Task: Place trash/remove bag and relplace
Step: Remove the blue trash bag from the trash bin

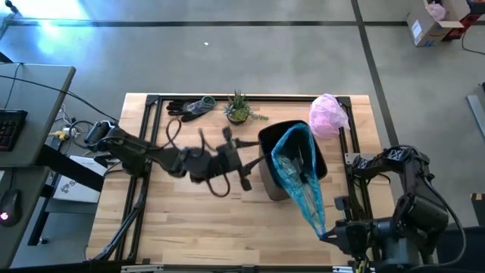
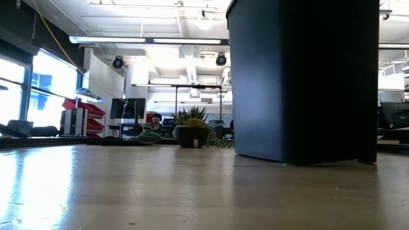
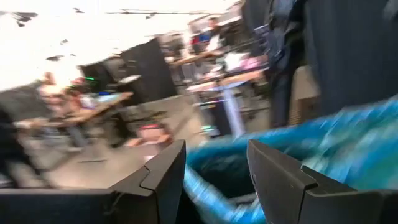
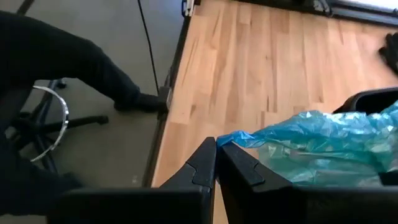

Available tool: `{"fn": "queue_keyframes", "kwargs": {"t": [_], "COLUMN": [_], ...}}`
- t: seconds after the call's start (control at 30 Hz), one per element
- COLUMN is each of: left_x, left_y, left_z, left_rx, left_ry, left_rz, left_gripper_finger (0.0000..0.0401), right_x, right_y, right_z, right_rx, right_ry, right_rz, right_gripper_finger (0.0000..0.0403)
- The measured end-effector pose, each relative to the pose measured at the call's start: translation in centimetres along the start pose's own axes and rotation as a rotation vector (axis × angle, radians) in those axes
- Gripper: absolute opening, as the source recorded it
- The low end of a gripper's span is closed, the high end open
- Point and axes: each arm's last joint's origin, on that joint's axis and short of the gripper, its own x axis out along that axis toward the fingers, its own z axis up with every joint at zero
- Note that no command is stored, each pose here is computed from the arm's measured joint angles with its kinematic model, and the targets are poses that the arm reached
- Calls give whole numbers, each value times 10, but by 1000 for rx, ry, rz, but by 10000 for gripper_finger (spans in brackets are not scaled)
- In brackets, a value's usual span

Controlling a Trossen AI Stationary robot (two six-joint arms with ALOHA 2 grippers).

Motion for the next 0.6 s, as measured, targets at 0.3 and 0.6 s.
{"fn": "queue_keyframes", "kwargs": {"t": [0.3,0.6], "left_x": [60,114], "left_y": [61,73], "left_z": [21,4], "left_rx": [-104,-16], "left_ry": [261,429], "left_rz": [-186,-280], "left_gripper_finger": [158,158], "right_x": [22,40], "right_y": [3,2], "right_z": [5,10], "right_rx": [-76,-143], "right_ry": [10,43], "right_rz": [-63,-95], "right_gripper_finger": [0,0]}}
